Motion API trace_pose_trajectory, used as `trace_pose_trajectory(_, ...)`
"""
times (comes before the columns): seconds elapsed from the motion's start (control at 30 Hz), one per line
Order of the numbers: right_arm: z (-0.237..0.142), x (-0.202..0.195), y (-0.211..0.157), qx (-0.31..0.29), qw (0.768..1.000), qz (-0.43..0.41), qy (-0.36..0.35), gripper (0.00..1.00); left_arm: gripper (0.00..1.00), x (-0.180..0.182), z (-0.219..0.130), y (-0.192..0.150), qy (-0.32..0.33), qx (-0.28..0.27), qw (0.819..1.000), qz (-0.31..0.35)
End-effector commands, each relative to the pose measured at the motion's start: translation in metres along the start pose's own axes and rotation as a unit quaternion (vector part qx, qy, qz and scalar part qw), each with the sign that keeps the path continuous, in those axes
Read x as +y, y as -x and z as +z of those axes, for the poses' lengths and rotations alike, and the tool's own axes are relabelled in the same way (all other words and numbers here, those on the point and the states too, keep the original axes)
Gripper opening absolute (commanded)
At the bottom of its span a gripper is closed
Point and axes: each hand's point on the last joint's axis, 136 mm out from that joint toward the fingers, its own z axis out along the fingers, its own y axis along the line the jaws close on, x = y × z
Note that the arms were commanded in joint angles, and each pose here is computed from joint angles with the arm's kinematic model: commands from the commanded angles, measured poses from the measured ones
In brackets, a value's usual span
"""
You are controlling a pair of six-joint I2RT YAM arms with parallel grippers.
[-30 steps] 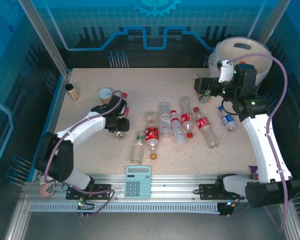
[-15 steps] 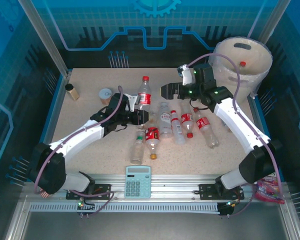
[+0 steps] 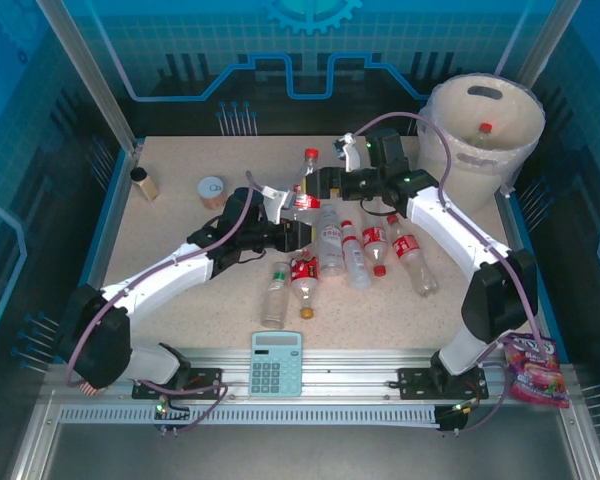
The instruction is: Put the plastic bottles in the bin
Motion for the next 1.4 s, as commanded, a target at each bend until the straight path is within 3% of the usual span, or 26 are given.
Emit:
trace_pose_trajectory(0.0, 0.008, 0.016, 0.009, -0.004, 0.999, -0.002, 0.036, 0.89, 0.25, -0.018, 0.006, 0.007, -0.034, -0.008, 0.999, 0.018)
trace_pose_trajectory(0.17, 0.012, 0.015, 0.009, -0.003, 0.999, 0.006, 0.04, 0.82, 0.26, -0.018, 0.01, 0.006, -0.035, -0.007, 0.999, 0.018)
trace_pose_trajectory(0.4, 0.012, 0.01, 0.007, -0.004, 0.999, 0.011, 0.032, 0.63, 0.26, -0.017, 0.01, 0.006, -0.03, -0.01, 0.999, 0.02)
trace_pose_trajectory(0.6, 0.01, 0.01, 0.01, -0.008, 1.0, 0.009, 0.026, 0.57, 0.41, -0.014, 0.008, 0.005, -0.022, -0.014, 0.999, 0.019)
trace_pose_trajectory(0.67, 0.01, 0.009, 0.011, -0.009, 1.0, 0.006, 0.023, 0.57, 0.51, -0.013, 0.007, 0.004, -0.021, -0.012, 1.0, 0.018)
trace_pose_trajectory(0.8, 0.005, 0.009, 0.018, -0.017, 1.0, -0.008, 0.012, 0.55, 0.87, -0.011, 0.005, 0.001, -0.016, -0.011, 1.0, 0.019)
trace_pose_trajectory(0.87, 0.001, 0.01, 0.024, -0.023, 1.0, -0.016, 0.005, 0.54, 0.99, -0.01, 0.003, 0.0, -0.013, -0.012, 1.0, 0.019)
trace_pose_trajectory(1.07, -0.03, 0.008, 0.057, -0.065, 0.995, -0.061, -0.042, 0.53, 0.99, -0.004, -0.004, -0.007, 0.003, -0.013, 1.0, 0.016)
trace_pose_trajectory(1.23, -0.089, 0.009, 0.104, -0.131, 0.978, -0.115, -0.11, 0.49, 0.99, 0.002, -0.011, -0.015, 0.017, -0.014, 1.0, 0.015)
trace_pose_trajectory(1.37, -0.148, 0.01, 0.14, -0.194, 0.951, -0.158, -0.182, 0.44, 0.99, 0.008, -0.013, -0.02, 0.029, -0.01, 0.999, 0.012)
